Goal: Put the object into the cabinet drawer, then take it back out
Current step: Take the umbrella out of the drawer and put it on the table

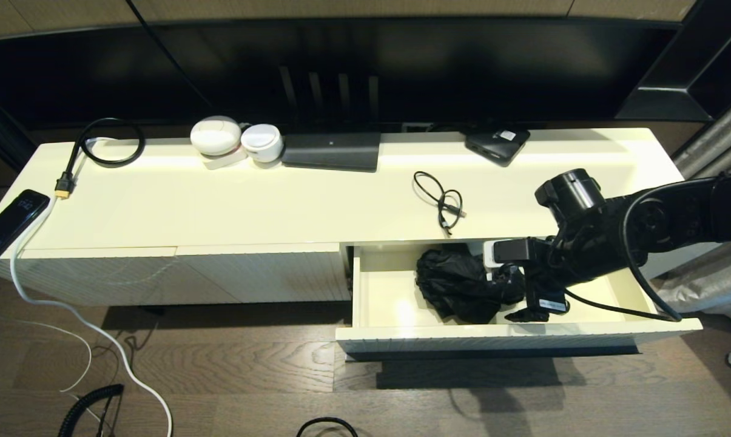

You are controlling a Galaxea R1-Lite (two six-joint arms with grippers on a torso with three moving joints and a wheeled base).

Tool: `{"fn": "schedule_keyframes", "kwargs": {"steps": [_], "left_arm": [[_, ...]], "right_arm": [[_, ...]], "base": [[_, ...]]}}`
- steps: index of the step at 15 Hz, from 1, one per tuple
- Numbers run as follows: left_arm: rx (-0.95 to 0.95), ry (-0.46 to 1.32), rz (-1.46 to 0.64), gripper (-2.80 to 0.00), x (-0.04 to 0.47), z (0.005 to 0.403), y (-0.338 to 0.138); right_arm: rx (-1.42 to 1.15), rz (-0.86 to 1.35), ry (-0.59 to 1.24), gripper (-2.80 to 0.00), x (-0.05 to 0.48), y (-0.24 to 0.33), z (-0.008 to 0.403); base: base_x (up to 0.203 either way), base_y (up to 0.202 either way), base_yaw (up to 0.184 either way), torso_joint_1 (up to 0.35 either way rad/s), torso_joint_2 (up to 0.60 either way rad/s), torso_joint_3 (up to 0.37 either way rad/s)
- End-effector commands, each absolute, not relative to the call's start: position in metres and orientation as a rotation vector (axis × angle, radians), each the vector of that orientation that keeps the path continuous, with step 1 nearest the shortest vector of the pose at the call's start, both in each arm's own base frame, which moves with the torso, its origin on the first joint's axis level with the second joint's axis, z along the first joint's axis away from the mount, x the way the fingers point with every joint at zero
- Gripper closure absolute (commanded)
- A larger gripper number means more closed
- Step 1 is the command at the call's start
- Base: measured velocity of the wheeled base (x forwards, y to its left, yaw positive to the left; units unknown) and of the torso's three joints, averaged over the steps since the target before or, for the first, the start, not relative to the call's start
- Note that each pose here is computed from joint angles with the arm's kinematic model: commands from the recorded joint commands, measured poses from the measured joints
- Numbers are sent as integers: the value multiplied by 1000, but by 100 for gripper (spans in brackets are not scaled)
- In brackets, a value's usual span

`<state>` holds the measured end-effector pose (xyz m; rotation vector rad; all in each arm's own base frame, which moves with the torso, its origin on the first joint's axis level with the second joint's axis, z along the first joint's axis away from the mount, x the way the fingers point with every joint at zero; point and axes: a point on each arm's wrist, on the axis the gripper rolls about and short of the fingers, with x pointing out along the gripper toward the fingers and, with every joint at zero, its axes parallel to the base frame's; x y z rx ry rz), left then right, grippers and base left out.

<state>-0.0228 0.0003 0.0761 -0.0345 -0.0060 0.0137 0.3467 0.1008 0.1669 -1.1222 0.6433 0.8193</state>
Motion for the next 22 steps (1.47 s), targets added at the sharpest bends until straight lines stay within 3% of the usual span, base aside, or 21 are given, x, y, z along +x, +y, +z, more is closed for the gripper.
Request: {"fn": "schedule_keyframes", "kwargs": {"steps": [1, 22], "left_arm": [[-35, -6, 15, 0, -23, 76, 0], [-35, -5, 15, 0, -23, 76, 0]], "right_arm": [[-1117, 821, 654, -280, 356, 103, 161], [-1069, 832, 691, -280, 377, 120, 137]], "base": [[0, 0, 0, 0, 0, 0], [0, 0, 0, 0, 0, 0]]}}
